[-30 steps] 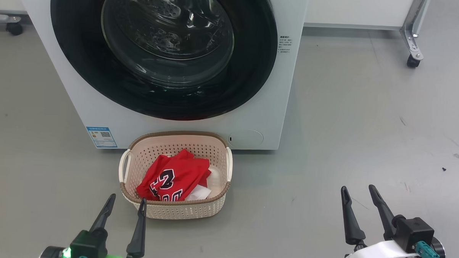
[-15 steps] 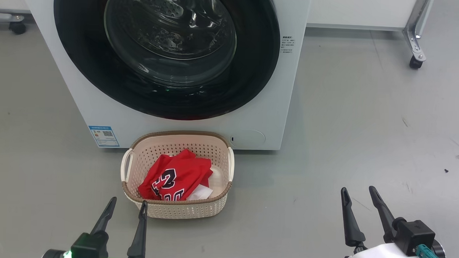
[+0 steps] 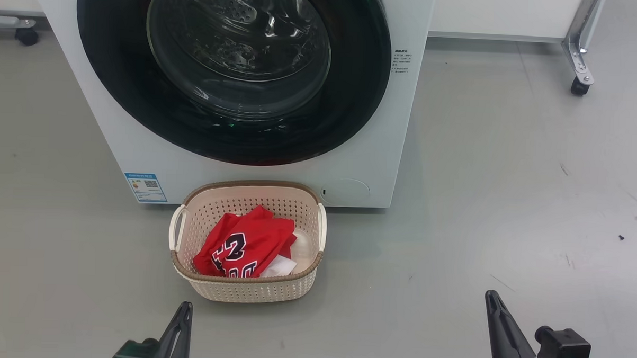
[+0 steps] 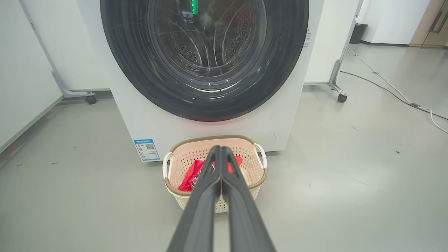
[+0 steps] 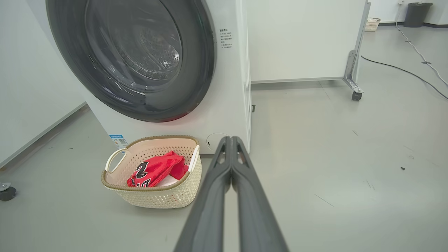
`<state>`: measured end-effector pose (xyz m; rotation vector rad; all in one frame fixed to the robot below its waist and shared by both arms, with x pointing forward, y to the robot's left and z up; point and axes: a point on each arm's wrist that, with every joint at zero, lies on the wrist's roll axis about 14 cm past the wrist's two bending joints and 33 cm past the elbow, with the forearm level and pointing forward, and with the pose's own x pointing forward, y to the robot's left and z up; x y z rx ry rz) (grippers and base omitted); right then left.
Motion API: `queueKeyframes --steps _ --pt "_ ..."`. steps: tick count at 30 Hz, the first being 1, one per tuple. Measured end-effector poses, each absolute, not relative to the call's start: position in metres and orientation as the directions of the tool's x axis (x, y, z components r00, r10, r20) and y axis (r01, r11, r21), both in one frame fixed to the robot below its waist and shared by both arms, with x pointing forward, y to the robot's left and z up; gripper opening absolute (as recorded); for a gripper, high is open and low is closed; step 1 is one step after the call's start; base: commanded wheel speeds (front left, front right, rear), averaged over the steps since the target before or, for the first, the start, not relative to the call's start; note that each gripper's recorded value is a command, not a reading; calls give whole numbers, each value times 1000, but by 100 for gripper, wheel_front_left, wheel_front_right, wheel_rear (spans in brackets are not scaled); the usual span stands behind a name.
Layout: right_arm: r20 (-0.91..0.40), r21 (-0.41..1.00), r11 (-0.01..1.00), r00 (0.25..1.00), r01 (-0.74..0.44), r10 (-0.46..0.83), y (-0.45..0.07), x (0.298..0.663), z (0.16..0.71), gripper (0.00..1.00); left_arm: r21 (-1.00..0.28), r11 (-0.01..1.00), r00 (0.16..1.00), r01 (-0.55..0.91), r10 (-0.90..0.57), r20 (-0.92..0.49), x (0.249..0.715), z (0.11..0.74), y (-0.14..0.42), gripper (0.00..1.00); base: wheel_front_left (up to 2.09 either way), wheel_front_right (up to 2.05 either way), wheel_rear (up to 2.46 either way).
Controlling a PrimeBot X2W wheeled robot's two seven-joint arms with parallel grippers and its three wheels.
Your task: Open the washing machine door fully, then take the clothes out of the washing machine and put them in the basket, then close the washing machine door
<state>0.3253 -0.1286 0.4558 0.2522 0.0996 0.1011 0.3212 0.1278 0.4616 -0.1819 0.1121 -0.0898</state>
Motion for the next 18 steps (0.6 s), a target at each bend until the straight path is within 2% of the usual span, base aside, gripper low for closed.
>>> queueKeyframes --steps 6,18 --pt "-112 289 955 988 -67 103 -130 320 448 0 -224 972 987 71 -101 -126 317 455 125 0 0 0 0" --pt "-147 456 890 988 18 56 -141 322 444 0 -404 915 985 6 -75 -155 320 453 134 0 0 0 0"
